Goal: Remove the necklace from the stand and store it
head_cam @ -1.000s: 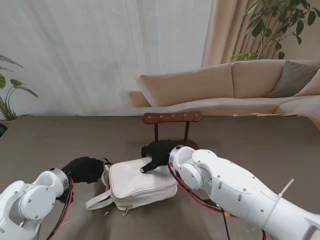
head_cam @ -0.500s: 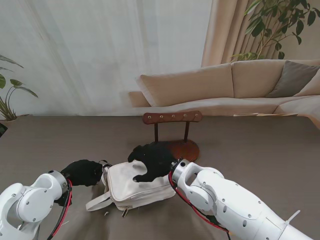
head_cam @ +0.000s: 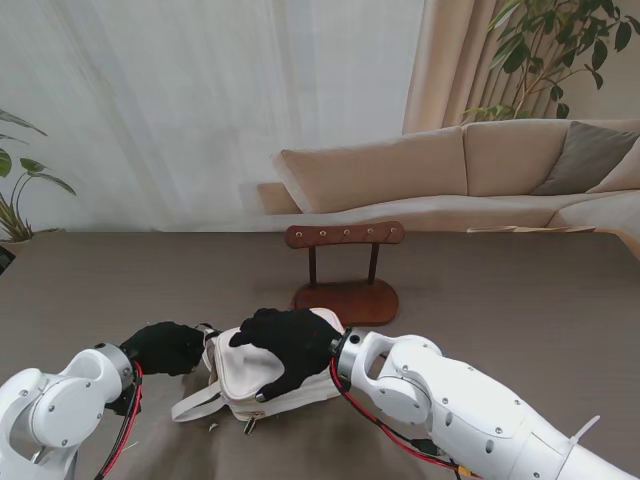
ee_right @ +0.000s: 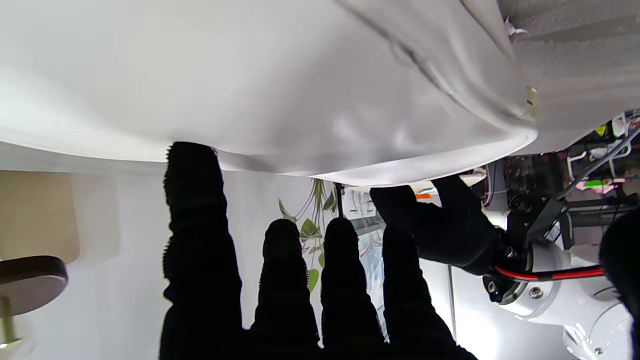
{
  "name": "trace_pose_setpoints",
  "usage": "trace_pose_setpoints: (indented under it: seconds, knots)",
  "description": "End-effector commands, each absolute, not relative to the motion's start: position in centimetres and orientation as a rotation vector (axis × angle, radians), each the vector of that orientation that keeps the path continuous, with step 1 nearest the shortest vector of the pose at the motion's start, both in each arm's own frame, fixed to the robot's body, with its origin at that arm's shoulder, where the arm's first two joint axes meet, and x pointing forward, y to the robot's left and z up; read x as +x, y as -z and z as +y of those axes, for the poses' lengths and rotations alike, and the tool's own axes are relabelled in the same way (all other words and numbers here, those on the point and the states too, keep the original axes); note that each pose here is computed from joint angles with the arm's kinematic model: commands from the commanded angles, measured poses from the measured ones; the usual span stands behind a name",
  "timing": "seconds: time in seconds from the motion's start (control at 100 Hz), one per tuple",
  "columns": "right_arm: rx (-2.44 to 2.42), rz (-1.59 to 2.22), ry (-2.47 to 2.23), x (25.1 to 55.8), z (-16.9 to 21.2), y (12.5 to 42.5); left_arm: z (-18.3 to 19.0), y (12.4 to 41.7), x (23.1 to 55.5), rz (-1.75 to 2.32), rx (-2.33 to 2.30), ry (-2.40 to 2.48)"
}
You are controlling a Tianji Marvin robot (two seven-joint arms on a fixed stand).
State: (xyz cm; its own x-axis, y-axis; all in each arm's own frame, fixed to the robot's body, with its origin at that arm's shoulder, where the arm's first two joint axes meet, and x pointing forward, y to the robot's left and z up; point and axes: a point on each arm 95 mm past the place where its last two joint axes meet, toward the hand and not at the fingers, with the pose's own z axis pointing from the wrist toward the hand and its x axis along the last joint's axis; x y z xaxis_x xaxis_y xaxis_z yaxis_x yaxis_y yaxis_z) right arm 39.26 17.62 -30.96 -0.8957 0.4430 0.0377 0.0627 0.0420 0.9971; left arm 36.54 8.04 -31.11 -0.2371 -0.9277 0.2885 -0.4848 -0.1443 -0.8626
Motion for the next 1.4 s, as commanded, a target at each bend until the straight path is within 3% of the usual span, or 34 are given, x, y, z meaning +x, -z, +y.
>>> trace_pose_setpoints:
  seconds: [0.0, 0.85, 1.39]
  knots:
    - [0.497, 2.102, -1.876, 38.8, 17.7, 32.5, 7.9, 31.2, 36.3, 1.716, -1.595, 1.350]
    - [0.232, 2.085, -1.572, 40.2, 17.5, 34.1, 8.1, 31.1, 35.5, 1.748, -1.598, 1.337]
    - [0.303, 2.089, -1.571, 40.7, 17.0, 34.9, 10.1, 30.4, 34.9, 1.715, -1.582, 1.283]
